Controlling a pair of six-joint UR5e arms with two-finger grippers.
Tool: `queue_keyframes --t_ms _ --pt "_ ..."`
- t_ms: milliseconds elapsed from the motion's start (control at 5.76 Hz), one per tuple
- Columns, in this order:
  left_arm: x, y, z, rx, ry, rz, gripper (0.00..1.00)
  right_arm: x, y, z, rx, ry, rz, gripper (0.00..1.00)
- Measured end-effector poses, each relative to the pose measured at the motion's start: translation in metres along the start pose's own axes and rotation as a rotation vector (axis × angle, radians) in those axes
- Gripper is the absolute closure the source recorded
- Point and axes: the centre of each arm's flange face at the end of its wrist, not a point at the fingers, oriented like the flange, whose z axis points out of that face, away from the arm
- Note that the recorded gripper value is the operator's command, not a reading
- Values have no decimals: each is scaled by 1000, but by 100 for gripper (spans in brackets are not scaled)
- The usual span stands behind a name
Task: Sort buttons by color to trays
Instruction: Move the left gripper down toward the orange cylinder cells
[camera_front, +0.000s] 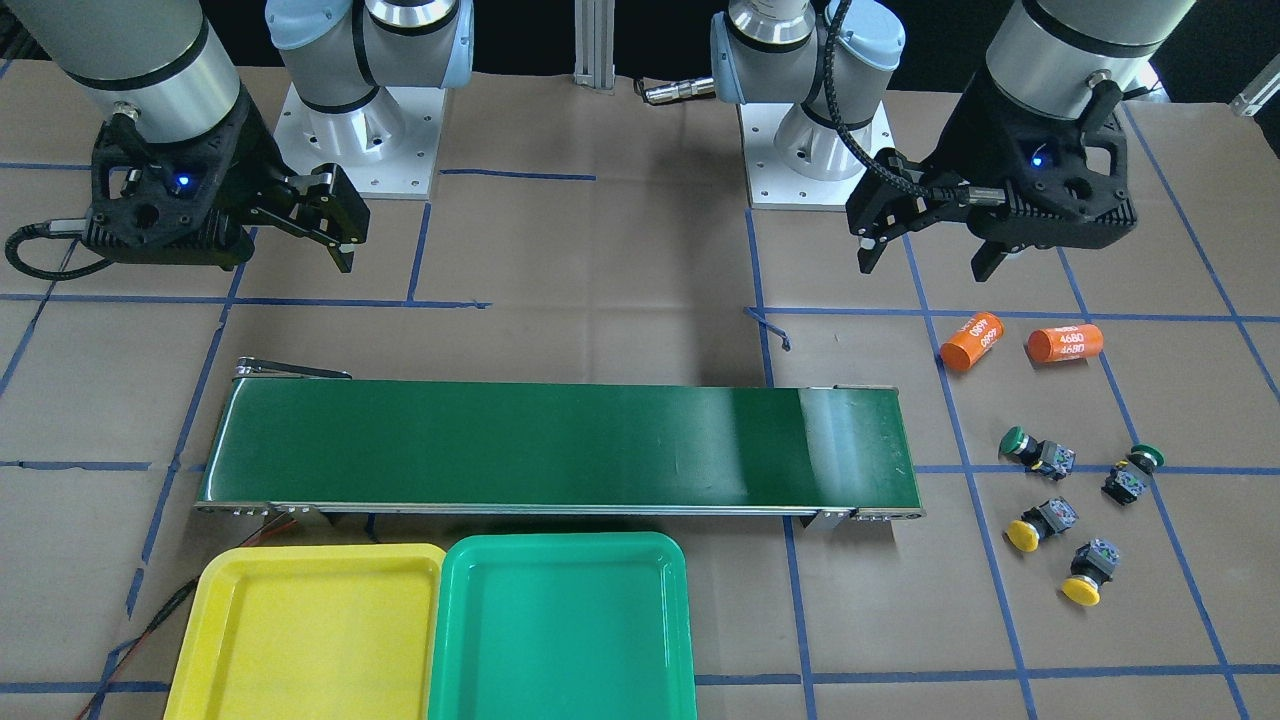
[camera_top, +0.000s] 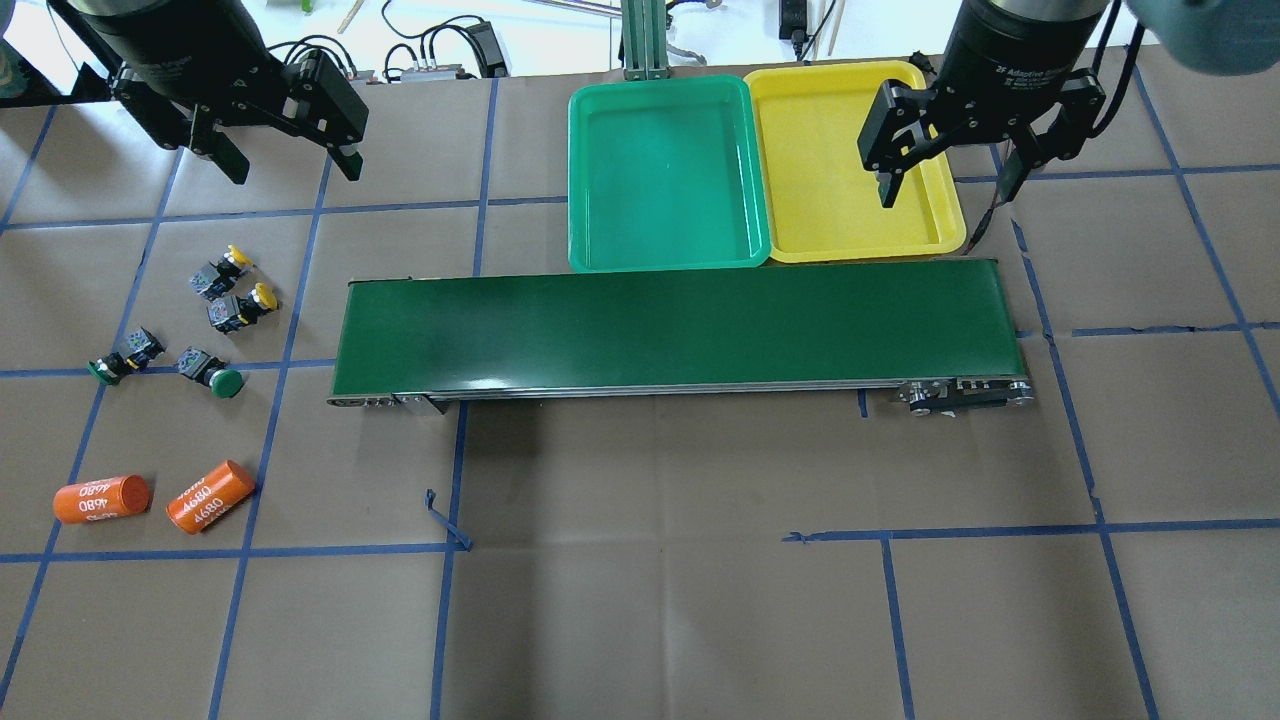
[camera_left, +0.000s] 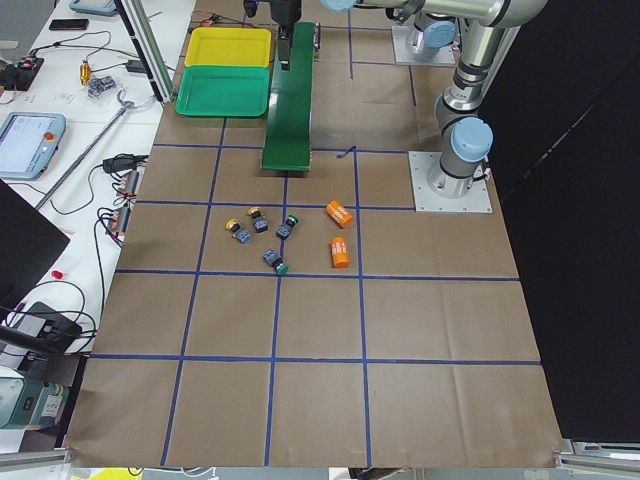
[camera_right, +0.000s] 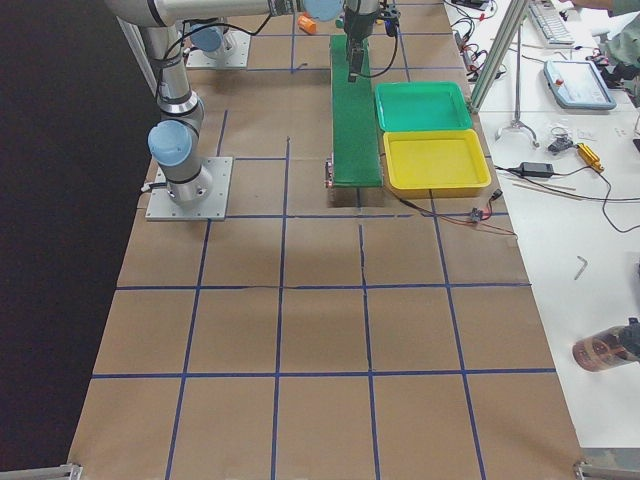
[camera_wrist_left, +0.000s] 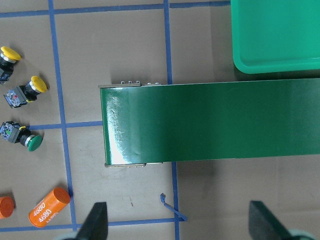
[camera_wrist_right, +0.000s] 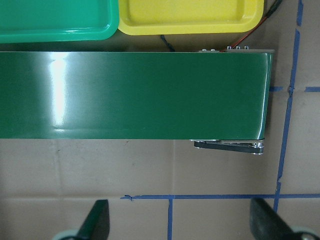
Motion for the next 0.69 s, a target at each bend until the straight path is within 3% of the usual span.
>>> queue_keyframes --t_ms 695 --pt "-12 1 -1 0 -6 12 2 0 0 1 -3 0 0 0"
